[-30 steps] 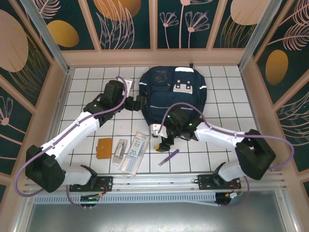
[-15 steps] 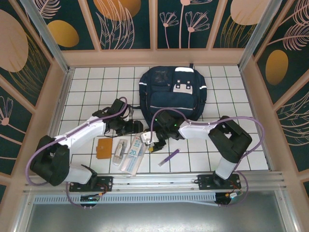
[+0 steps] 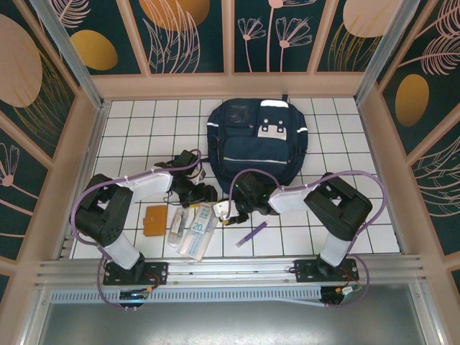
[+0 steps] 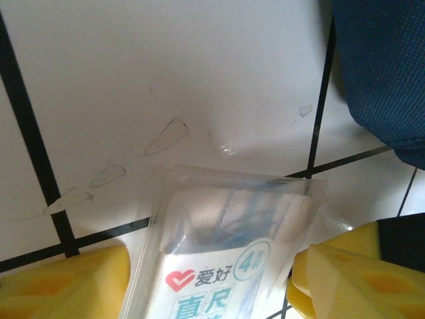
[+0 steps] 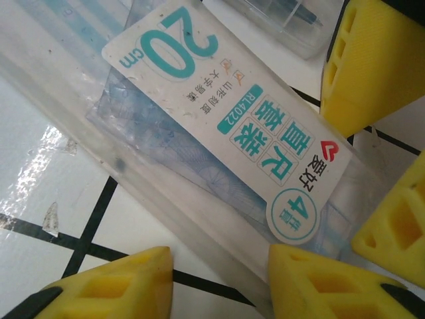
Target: Pack books, pencil case, and school supplies into a backpack
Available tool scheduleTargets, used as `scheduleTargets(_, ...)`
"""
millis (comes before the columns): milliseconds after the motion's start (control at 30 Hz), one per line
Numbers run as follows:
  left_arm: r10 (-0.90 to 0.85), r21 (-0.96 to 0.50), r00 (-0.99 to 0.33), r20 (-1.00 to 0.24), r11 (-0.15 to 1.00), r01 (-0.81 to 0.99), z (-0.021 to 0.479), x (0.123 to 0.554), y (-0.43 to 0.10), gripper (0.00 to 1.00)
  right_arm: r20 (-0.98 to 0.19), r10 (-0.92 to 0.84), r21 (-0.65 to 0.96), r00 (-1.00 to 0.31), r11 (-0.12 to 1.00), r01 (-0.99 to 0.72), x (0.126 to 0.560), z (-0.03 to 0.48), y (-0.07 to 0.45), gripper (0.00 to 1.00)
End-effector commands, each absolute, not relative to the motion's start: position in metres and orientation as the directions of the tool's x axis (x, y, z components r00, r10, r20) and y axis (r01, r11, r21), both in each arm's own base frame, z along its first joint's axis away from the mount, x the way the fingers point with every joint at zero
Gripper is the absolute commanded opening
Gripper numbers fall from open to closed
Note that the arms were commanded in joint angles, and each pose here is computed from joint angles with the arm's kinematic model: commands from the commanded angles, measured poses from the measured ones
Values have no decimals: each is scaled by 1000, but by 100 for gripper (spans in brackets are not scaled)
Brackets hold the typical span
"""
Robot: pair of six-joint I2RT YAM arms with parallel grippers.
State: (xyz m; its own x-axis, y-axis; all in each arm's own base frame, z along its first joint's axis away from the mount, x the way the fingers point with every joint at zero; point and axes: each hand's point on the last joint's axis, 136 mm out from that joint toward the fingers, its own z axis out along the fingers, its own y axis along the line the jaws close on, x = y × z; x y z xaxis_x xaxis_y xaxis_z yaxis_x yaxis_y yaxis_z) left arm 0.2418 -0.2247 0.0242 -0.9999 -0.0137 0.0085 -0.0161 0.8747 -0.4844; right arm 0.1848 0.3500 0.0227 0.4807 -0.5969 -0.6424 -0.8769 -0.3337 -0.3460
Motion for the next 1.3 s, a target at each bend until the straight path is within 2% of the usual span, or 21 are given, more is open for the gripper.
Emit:
scheduleTargets(0,5,-529,-1000,2,849,4,19,248,-238,71,-589,-663,-357,463,-300,-884,193,1,338,38)
scheduleTargets(200,26,-615,-999,23,788,6,31,244,-253,72,-584,-679,-352,446,-284,-892,196,-8,338,24)
scheduleTargets(367,59,-711,-996,69,703,-8,41,235,-269,68,-598,-692,-328,404,-249,-911,202,-15,340,19)
scheduleTargets(500,72,-725,-996,55,689,10,47,238,-273,64,-600,-704,-326,379,-217,-920,209,-18,341,17)
scheduleTargets(600,80,-712,-995,53,702,19,48,237,-271,58,-602,-710,-336,365,-190,-923,216,-17,342,15)
scheduleTargets(733,89,-618,-994,66,786,30,30,239,-257,37,-636,-693,-348,341,-137,-927,224,-5,343,16)
scheduleTargets(767,96,-594,-994,60,803,42,29,241,-254,29,-651,-682,-355,333,-115,-928,226,0,343,16)
scheduleTargets(1000,158,-463,-987,-40,872,158,43,265,-240,0,-753,-585,-389,301,27,-921,238,47,336,25)
scheduleTargets(1067,179,-452,-980,-90,869,200,57,273,-240,0,-793,-539,-382,284,75,-921,239,65,331,30)
scheduleTargets(1167,169,-425,-974,-150,879,218,76,289,-239,0,-858,-451,-331,245,121,-936,234,91,321,47)
scheduleTargets(1267,142,-441,-957,-254,863,245,118,307,-242,0,-923,-361,-212,134,185,-960,235,119,314,57)
